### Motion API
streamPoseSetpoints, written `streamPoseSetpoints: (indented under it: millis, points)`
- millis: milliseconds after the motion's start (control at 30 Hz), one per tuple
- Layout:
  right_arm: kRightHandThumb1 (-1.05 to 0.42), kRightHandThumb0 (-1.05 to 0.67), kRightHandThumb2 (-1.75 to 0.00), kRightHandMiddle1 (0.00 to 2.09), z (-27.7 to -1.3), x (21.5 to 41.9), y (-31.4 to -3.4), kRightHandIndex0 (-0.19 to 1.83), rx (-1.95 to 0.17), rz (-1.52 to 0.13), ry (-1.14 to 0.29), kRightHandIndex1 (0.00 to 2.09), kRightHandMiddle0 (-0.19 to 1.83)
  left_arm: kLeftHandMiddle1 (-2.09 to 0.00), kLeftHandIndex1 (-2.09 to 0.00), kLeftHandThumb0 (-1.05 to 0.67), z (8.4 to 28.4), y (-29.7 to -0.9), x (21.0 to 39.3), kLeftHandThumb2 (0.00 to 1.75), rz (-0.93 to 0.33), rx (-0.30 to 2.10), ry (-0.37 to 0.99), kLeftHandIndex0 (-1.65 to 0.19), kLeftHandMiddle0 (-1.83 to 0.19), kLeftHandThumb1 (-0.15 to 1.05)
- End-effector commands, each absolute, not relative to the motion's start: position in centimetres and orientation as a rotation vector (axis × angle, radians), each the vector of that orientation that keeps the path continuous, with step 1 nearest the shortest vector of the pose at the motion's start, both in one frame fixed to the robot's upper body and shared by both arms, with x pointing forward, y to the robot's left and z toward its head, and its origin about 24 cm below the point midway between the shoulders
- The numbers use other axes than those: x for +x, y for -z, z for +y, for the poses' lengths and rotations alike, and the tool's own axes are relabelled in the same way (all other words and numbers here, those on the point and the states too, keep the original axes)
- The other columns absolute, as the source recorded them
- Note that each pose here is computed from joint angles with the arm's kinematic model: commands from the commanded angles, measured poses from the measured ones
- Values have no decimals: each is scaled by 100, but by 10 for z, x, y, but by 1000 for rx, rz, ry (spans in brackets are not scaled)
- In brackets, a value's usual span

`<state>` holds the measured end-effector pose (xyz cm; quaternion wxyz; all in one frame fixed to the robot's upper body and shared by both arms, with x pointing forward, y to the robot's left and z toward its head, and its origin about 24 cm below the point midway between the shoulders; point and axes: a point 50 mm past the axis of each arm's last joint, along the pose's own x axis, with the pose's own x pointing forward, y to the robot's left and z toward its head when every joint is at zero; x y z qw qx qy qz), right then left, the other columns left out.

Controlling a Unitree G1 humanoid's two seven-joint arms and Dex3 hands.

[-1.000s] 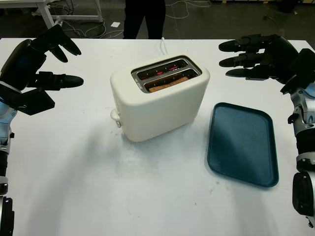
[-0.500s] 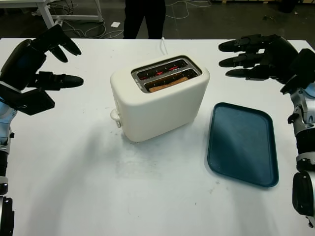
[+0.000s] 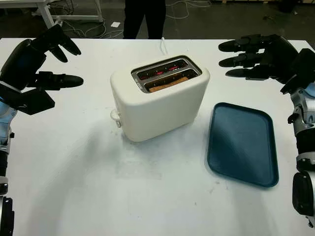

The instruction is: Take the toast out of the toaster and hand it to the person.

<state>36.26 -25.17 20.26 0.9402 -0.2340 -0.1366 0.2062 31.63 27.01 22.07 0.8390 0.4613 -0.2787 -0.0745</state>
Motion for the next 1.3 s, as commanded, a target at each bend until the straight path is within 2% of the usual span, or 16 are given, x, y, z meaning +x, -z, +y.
streamPoseSetpoints:
  millis: [0,1267]
  points:
    - [-70,-39,0,0,-248,364,-210,89,-478,-312,-424,14,85,-163,-151,-94,269,-222,316,17,-607,973,155,-15,-27,92]
    - [-70,-42,0,0,-249,364,-209,89,-471,-315,-434,15,86,-163,-150,-94,269,-221,316,15,-598,974,154,-15,-27,92]
